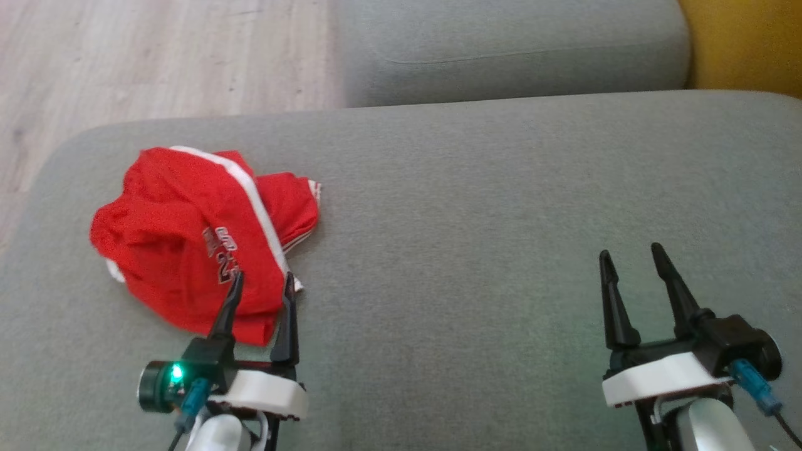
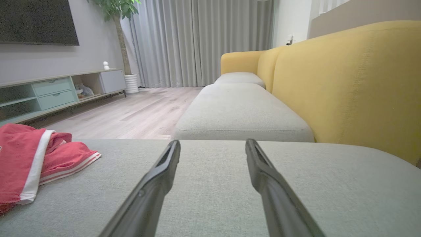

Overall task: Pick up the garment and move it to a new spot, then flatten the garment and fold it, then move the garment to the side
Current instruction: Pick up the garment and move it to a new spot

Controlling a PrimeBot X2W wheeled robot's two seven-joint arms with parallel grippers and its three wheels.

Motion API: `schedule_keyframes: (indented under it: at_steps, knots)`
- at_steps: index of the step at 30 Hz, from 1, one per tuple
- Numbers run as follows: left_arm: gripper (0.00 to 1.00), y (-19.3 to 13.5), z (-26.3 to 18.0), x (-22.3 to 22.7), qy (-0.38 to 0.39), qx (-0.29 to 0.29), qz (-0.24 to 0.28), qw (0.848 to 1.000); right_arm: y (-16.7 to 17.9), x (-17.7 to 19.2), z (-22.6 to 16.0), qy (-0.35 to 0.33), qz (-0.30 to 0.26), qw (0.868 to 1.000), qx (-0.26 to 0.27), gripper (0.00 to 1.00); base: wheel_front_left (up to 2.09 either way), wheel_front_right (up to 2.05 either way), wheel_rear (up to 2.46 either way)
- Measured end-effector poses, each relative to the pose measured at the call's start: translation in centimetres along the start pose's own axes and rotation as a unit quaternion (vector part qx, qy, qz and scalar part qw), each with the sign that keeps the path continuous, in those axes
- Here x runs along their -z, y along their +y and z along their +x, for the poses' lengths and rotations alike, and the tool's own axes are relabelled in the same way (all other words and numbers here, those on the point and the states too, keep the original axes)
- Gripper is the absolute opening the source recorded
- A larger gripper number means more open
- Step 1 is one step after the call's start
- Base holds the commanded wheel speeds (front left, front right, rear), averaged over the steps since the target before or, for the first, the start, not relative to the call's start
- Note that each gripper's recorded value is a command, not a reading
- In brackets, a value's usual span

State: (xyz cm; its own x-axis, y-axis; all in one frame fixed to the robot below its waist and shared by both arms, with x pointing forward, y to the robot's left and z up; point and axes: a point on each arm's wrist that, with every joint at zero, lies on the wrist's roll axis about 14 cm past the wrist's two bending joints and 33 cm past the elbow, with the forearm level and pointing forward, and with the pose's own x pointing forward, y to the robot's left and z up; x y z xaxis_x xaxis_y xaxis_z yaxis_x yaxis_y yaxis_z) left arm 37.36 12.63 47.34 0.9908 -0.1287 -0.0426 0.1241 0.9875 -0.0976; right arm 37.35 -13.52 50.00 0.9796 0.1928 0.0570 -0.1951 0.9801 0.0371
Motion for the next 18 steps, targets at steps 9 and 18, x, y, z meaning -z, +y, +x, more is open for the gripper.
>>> schedule_keyframes:
  at_steps: [9, 18]
  knots:
    - [1.00, 4.5, -1.9, -0.6, -0.010, -0.071, 0.004, 0.997, 4.7, 0.2, 1.4, 0.002, 0.014, 0.997, -0.071, 1.00, 0.00, 0.00, 0.00]
    - [1.00, 9.1, -5.8, -0.6, -0.014, -0.150, 0.003, 0.989, 11.3, 0.7, 1.5, 0.012, 0.022, 0.985, -0.171, 1.00, 0.00, 0.00, 0.00]
